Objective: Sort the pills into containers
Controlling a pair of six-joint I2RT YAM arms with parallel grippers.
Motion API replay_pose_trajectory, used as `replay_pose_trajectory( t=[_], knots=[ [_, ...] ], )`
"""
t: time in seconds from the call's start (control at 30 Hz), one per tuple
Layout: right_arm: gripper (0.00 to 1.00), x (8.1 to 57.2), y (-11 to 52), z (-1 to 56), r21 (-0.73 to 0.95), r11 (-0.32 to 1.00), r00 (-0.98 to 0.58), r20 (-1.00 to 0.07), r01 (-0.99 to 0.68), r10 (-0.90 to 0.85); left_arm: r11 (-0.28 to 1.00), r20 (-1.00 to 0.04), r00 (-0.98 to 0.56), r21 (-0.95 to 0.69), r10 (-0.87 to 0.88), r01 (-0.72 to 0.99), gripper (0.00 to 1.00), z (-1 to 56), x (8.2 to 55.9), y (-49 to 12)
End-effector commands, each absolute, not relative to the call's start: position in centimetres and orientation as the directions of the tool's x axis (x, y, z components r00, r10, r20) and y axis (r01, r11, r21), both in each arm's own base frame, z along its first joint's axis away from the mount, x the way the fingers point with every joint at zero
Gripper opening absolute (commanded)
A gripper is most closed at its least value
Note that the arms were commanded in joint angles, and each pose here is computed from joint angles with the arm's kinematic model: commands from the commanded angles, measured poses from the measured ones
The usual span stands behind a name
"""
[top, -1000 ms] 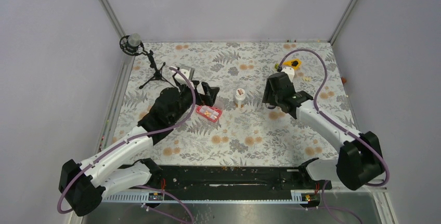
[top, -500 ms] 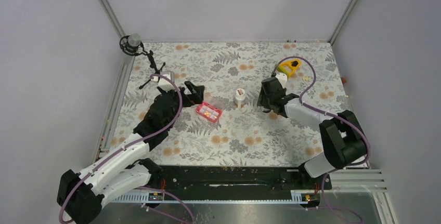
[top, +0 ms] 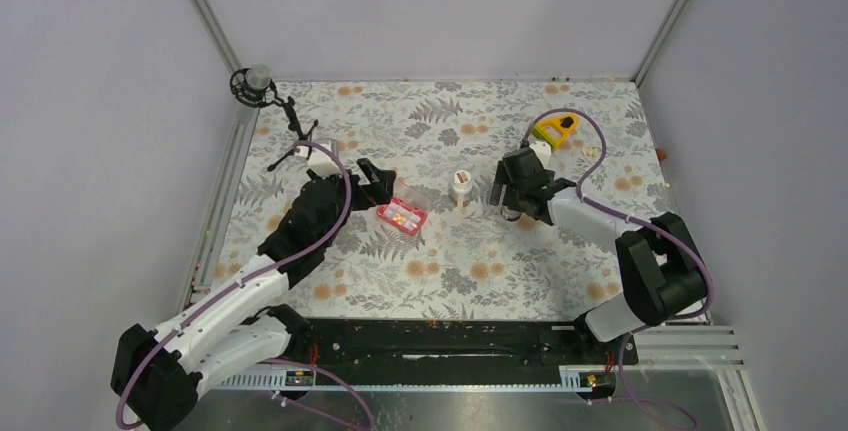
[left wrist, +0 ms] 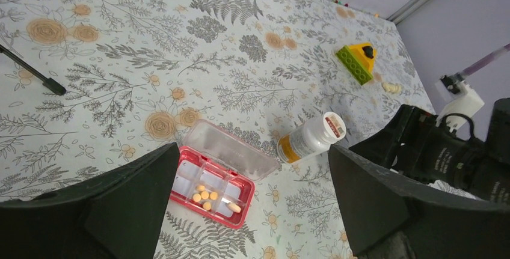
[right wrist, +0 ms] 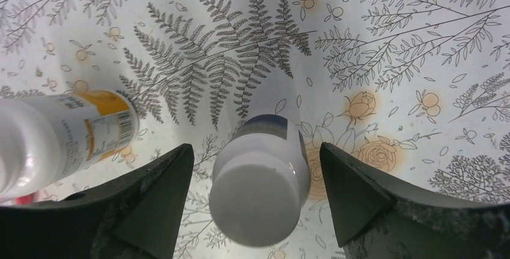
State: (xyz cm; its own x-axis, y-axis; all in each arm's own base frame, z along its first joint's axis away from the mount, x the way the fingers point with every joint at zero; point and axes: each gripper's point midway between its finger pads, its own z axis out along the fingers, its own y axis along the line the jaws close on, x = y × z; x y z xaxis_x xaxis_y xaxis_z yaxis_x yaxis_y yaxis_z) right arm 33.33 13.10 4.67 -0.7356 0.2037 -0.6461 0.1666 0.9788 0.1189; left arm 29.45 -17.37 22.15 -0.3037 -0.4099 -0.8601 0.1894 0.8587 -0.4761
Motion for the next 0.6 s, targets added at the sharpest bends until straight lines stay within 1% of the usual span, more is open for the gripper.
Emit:
replay_pose_trajectory(
  t=[0.0, 0.23, 0.27, 0.33, 0.37, 0.43, 0.5, 0.57],
  knots=[
    [0.86, 34.2, 13.8, 9.7, 0.163, 0.979, -0.704, -0.681, 0.123, 0.202, 0.837, -0.852, -0.318, -0.495, -0.415, 0.234, 0.96, 23.5, 29.7, -18.5],
    [0.87, 34.4, 15.2, 14.5, 0.234, 0.97, -0.683, -0.698, 0.068, 0.216, 0.812, -0.841, -0.374, -0.507, -0.391, 0.29, 0.91, 23.6, 29.8, -20.0],
    [0.86, 34.4, 15.5, 15.1, 0.25, 0.967, -0.68, -0.7, 0.054, 0.219, 0.809, -0.838, -0.381, -0.51, -0.39, 0.294, 0.91, 23.6, 29.8, -20.2],
    [0.81, 34.4, 16.5, 16.1, 0.29, 0.957, -0.684, -0.696, 0.011, 0.219, 0.801, -0.832, -0.395, -0.518, -0.389, 0.301, 0.89, 23.6, 29.9, -20.5],
    [0.8, 34.3, 17.1, 16.4, 0.314, 0.949, -0.691, -0.687, -0.001, 0.226, 0.791, -0.82, -0.412, -0.534, -0.398, 0.299, 0.89, 23.7, 29.9, -20.8],
    [0.79, 34.2, 17.9, 16.5, 0.379, 0.925, -0.7, -0.653, 0.027, 0.288, 0.769, -0.793, -0.468, -0.559, -0.389, 0.309, 0.89, 24.4, 30.0, -21.9],
    [0.78, 34.1, 19.2, 16.3, 0.46, 0.887, -0.716, -0.606, 0.04, 0.347, 0.756, -0.767, -0.558, -0.559, -0.316, 0.341, 0.85, 24.0, 30.0, -23.7],
    [0.77, 34.1, 20.4, 15.9, 0.531, 0.844, -0.728, -0.552, 0.068, 0.406, 0.729, -0.75, -0.61, -0.565, -0.257, 0.387, 0.8, 23.9, 30.2, -25.5]
  ],
)
